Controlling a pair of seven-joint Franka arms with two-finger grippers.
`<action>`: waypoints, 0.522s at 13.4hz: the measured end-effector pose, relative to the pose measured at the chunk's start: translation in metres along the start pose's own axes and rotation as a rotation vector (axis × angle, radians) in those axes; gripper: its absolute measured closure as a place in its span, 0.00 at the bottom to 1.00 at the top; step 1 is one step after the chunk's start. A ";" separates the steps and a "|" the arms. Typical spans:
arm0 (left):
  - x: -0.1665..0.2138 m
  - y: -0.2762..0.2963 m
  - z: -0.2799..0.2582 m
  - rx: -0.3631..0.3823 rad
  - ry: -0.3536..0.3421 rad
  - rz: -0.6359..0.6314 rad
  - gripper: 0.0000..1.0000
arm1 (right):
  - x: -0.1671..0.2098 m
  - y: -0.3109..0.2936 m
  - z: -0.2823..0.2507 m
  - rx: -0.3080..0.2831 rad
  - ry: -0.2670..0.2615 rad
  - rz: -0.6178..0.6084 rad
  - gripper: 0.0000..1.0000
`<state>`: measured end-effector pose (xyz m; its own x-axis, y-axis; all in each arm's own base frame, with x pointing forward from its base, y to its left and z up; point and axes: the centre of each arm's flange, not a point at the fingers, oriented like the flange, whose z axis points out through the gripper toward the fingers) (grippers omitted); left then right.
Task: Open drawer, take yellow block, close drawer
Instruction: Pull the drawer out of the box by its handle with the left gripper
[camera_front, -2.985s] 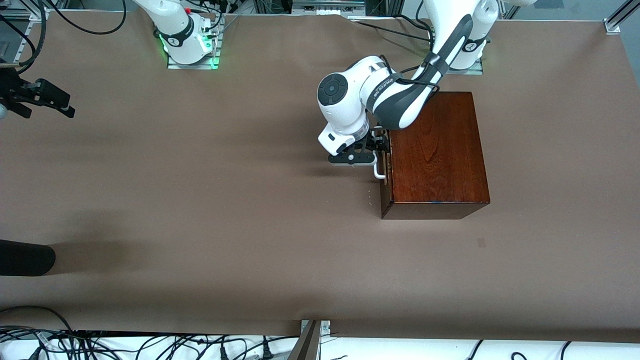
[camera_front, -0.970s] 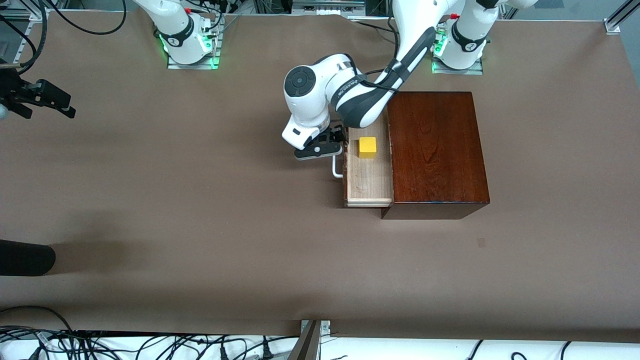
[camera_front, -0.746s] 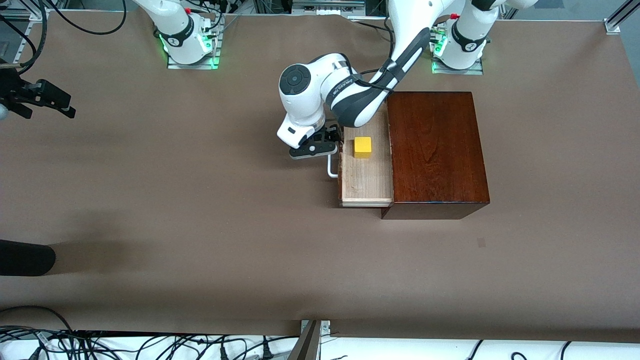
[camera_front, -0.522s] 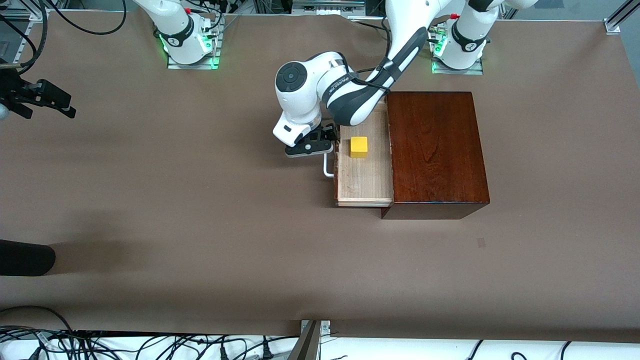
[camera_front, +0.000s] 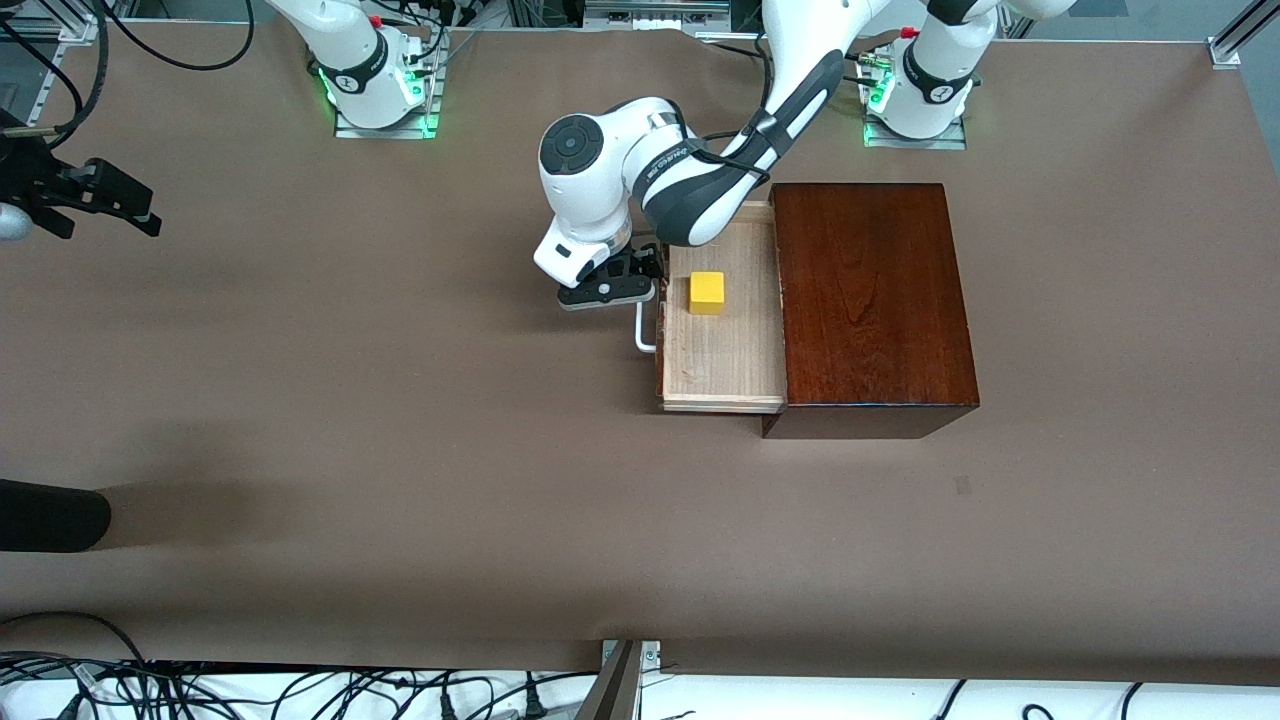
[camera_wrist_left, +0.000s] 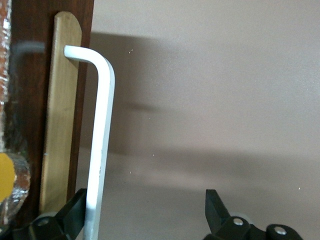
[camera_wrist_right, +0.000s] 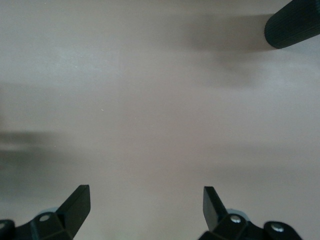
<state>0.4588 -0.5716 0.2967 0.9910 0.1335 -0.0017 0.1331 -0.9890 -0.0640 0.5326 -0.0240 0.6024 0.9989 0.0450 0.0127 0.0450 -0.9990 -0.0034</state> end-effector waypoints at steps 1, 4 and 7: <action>0.000 0.000 0.001 0.001 -0.001 0.000 0.00 | 0.001 -0.006 0.000 -0.001 0.001 -0.008 0.00; -0.009 0.001 -0.004 0.037 -0.024 0.002 0.00 | 0.002 -0.023 -0.001 -0.003 0.001 -0.034 0.00; -0.019 0.000 -0.027 0.089 -0.047 0.004 0.00 | 0.002 -0.035 -0.001 -0.005 0.001 -0.055 0.00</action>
<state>0.4401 -0.5759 0.3240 0.9897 0.1346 -0.0487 0.1258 -0.9803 -0.1523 0.5331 0.0106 0.6032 0.9950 0.0994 0.0141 0.0993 -0.9951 0.0019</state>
